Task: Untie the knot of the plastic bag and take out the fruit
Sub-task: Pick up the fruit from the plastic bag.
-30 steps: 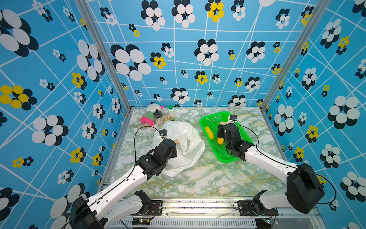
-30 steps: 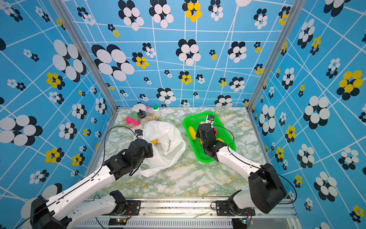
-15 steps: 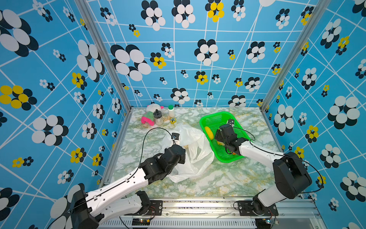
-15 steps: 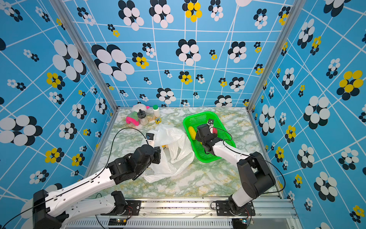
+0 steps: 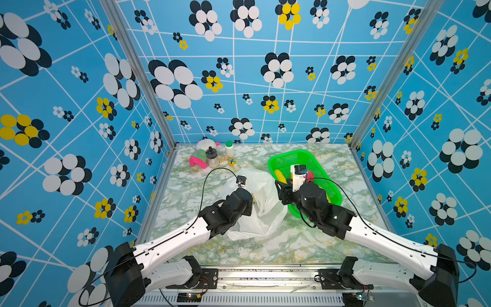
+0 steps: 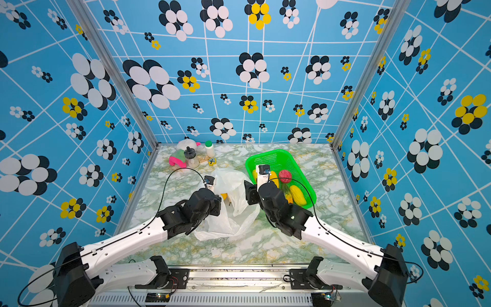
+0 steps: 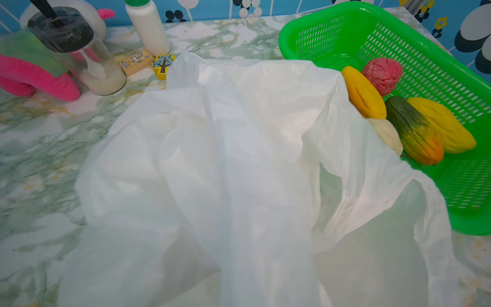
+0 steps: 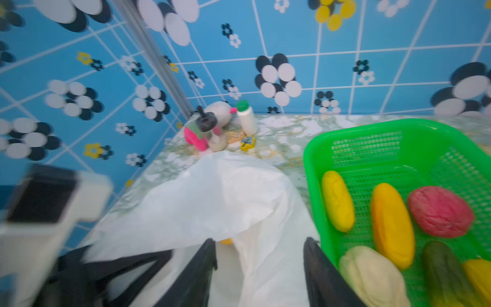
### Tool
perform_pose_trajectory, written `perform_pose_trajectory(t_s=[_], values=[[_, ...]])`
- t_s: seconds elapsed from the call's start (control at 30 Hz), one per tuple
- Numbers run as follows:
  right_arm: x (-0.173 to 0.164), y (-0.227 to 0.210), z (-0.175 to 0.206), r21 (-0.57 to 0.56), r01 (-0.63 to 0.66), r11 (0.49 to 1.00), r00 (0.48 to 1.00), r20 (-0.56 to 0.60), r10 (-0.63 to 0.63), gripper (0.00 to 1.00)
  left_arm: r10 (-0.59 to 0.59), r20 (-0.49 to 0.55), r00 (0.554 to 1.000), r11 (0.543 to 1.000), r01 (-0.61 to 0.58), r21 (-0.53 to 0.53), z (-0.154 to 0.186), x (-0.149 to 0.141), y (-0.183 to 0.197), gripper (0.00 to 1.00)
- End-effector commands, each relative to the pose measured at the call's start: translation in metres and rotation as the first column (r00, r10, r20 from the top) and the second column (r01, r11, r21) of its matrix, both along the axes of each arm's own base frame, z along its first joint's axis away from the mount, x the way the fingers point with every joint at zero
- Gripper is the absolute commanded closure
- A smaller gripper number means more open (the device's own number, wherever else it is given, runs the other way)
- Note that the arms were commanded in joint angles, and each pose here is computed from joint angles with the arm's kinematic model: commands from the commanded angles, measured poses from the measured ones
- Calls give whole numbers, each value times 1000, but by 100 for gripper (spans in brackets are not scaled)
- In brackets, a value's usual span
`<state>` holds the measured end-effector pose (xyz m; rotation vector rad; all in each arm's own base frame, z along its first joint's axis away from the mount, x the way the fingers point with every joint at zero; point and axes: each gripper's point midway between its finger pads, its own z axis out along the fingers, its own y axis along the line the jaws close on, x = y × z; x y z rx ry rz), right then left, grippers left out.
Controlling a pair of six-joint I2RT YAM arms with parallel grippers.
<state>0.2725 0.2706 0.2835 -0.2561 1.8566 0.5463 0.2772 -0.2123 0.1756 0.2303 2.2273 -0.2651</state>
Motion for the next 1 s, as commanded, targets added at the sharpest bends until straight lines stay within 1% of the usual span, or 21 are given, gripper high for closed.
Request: perform_pose_trajectory(t_s=[0.0,0.1,0.13,0.17,0.27,0.3,0.37,0.43,0.5,0.6,0.7,0.77,0.83,0.9,0.93,0.97], values=[[-16,41,-45,-50,-130,990,989,-73,126,59,6,-24,1000,1000,-6,-21,3,5,-1,100],[-16,72,-88,-94,-167,982,972,-183,148,70,18,-31,999,1000,-19,-17,0,5,6,100],[-13,80,-98,-104,-172,980,966,-213,147,75,23,-35,999,999,-24,-21,-2,5,9,100],[-12,85,-105,-108,-176,978,962,-231,147,77,24,-38,999,999,-25,-24,-2,4,11,100],[-3,100,-127,-98,-161,982,959,-253,132,78,29,-45,999,999,-30,-23,-5,2,16,100],[1,106,-137,-110,-160,981,955,-267,126,80,30,-47,998,999,-32,-22,-5,2,19,100],[9,113,-155,-160,-139,977,952,-293,88,83,30,-51,998,999,-31,-18,-7,1,22,100],[24,115,-173,-221,-92,971,951,-307,20,85,25,-59,998,999,-26,-20,-8,0,24,100],[41,113,-187,-254,-45,966,944,-327,-42,86,12,-62,998,1000,-14,-22,-10,-2,23,100],[66,103,-195,-268,37,963,935,-329,-128,70,3,-67,998,1000,-4,-17,-12,-3,23,100],[85,92,-185,-298,117,947,944,-263,-200,62,9,-80,997,1000,-10,-12,-18,-3,26,100],[90,92,-176,-303,134,944,952,-224,-207,55,16,-88,996,1000,-17,-12,-21,-3,28,100],[95,93,-171,-291,144,946,957,-201,-208,43,21,-97,995,1000,-22,-10,-24,-4,31,100],[100,94,-174,-302,150,941,954,-206,-218,39,23,-99,995,1000,-25,-13,-25,-4,32,100],[104,93,-176,-310,157,937,951,-208,-228,34,25,-97,995,1000,-27,-14,-26,-4,33,100],[108,92,-179,-315,164,935,948,-212,-238,32,26,-96,995,999,-28,-15,-26,-5,33,100]])
